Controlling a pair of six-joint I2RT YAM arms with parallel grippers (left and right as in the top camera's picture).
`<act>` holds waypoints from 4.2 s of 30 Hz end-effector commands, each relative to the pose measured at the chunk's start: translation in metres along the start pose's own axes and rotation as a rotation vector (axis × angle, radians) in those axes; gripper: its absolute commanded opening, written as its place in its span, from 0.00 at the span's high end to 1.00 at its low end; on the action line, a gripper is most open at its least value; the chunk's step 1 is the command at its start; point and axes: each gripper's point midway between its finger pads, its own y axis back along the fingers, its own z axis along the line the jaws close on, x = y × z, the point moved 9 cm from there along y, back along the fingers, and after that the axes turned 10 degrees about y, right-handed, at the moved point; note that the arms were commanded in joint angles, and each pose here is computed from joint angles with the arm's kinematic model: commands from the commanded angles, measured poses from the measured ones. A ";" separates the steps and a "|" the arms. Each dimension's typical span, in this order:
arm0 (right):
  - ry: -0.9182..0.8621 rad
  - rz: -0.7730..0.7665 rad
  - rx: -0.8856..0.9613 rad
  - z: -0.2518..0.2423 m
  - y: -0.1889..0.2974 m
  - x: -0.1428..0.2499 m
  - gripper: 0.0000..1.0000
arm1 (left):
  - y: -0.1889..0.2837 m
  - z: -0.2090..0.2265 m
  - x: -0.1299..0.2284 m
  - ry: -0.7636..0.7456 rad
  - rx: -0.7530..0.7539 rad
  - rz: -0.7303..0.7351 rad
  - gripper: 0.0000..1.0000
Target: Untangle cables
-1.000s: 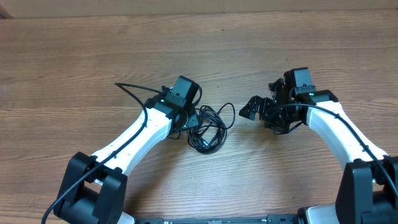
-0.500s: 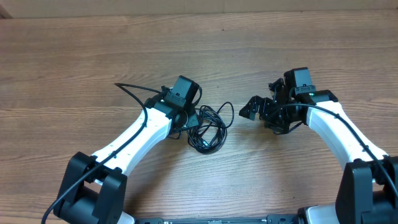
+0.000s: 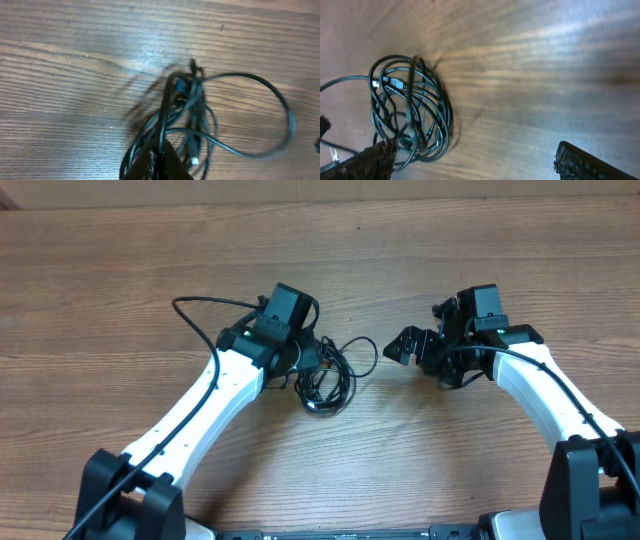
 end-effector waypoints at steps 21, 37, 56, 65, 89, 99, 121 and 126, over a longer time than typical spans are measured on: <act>-0.075 -0.006 -0.266 0.080 -0.011 -0.002 0.27 | 0.065 -0.046 -0.003 -0.314 0.490 -0.003 0.95; -0.278 -0.011 -0.176 0.099 -0.049 0.004 0.29 | 0.137 -0.045 0.004 -0.372 0.647 -0.139 0.96; -0.340 0.001 0.200 0.041 -0.085 0.016 0.96 | 0.220 0.008 -0.013 -0.227 0.571 -0.523 0.96; -0.137 0.064 0.056 0.039 -0.071 0.007 0.96 | 0.204 0.051 -0.033 -0.052 0.428 -0.461 0.75; 0.056 -0.035 0.005 0.063 -0.031 -0.003 0.95 | 0.069 -0.019 0.013 -0.327 0.574 0.272 0.40; 0.054 -0.031 0.009 0.063 -0.031 -0.003 0.90 | 0.045 -0.010 0.052 -0.532 0.349 0.281 0.41; 0.051 -0.024 0.012 0.062 -0.031 -0.001 0.88 | 0.019 0.010 0.094 -0.340 0.436 -0.177 0.43; 0.051 -0.024 0.011 0.062 -0.031 -0.001 0.87 | 0.012 -0.008 0.107 -0.390 0.461 -0.210 0.43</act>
